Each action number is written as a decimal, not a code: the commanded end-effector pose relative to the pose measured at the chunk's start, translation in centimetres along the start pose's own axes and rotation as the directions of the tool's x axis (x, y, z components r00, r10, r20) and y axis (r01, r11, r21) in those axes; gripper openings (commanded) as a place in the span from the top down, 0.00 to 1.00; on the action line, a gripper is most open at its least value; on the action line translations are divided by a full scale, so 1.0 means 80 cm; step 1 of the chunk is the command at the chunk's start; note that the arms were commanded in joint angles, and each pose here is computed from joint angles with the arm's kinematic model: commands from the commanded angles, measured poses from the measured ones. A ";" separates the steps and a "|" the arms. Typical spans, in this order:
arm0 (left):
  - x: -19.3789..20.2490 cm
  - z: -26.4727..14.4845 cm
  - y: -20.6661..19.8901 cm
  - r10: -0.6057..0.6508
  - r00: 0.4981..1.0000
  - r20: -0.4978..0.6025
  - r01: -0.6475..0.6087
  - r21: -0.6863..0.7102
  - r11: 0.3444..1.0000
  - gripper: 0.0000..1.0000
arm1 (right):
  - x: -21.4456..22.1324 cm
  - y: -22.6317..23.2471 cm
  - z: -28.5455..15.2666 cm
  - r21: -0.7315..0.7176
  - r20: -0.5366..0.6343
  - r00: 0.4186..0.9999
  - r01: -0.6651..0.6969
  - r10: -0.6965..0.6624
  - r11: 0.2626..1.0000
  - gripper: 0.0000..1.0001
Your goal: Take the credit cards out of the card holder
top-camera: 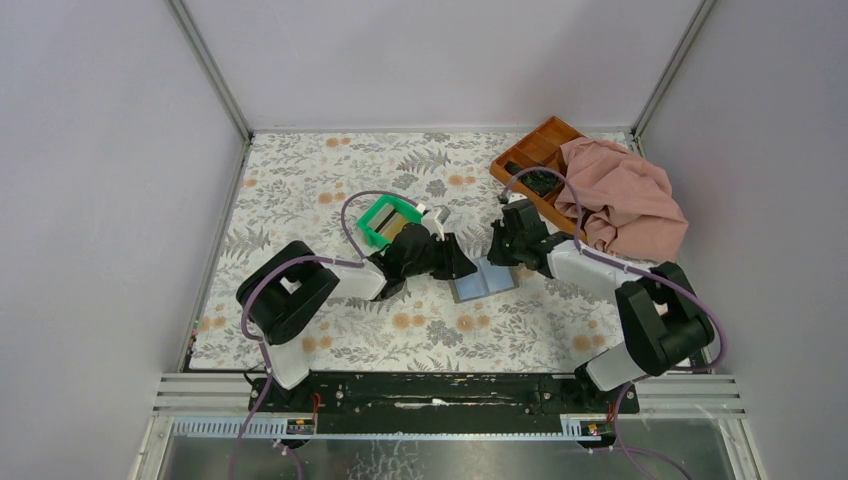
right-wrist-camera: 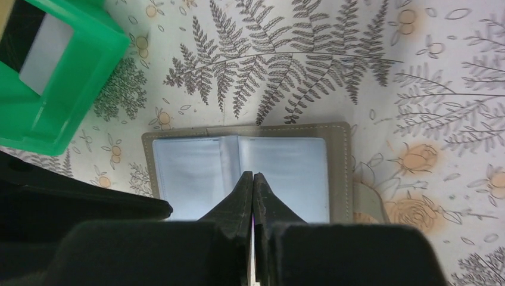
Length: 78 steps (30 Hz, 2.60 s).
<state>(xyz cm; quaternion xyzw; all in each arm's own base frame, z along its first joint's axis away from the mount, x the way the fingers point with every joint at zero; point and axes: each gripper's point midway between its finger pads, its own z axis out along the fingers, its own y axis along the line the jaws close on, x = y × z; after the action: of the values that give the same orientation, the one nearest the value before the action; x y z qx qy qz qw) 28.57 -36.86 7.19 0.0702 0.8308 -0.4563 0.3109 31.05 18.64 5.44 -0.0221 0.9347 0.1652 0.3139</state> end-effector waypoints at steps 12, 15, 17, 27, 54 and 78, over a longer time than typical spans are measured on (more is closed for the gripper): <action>-0.002 -0.001 0.033 -0.124 0.990 0.069 0.131 -0.110 0.985 0.90 | 0.030 0.013 0.038 -0.025 -0.088 0.993 0.076 -0.078 0.997 1.00; 0.001 0.000 0.045 -0.119 0.991 0.059 0.127 -0.159 0.979 1.00 | 0.033 0.012 0.039 -0.024 -0.093 0.993 0.072 -0.074 0.997 1.00; 0.002 -0.001 0.052 -0.108 0.993 0.052 0.116 -0.189 0.975 1.00 | 0.034 0.011 0.040 -0.020 -0.094 0.993 0.070 -0.072 0.997 1.00; -0.005 -0.007 0.052 -0.055 0.997 0.047 0.064 -0.243 0.968 1.00 | 0.037 -0.001 0.040 0.040 -0.094 0.995 0.037 -0.033 0.999 1.00; -0.002 -0.008 0.043 -0.049 0.999 0.009 0.049 -0.269 0.962 1.00 | 0.048 -0.015 0.036 0.078 -0.092 0.996 0.023 -0.016 0.997 1.00; -0.008 -0.019 0.054 -0.065 0.997 0.039 0.075 -0.364 0.928 1.00 | 0.044 -0.016 0.038 0.085 -0.083 0.997 0.019 -0.012 0.996 1.00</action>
<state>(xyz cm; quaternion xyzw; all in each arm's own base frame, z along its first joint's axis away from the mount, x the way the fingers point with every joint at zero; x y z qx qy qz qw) 28.91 -33.15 3.02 -0.0142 0.9064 -0.3125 0.2838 30.28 19.80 1.26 -0.0276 0.9494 0.1520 0.2736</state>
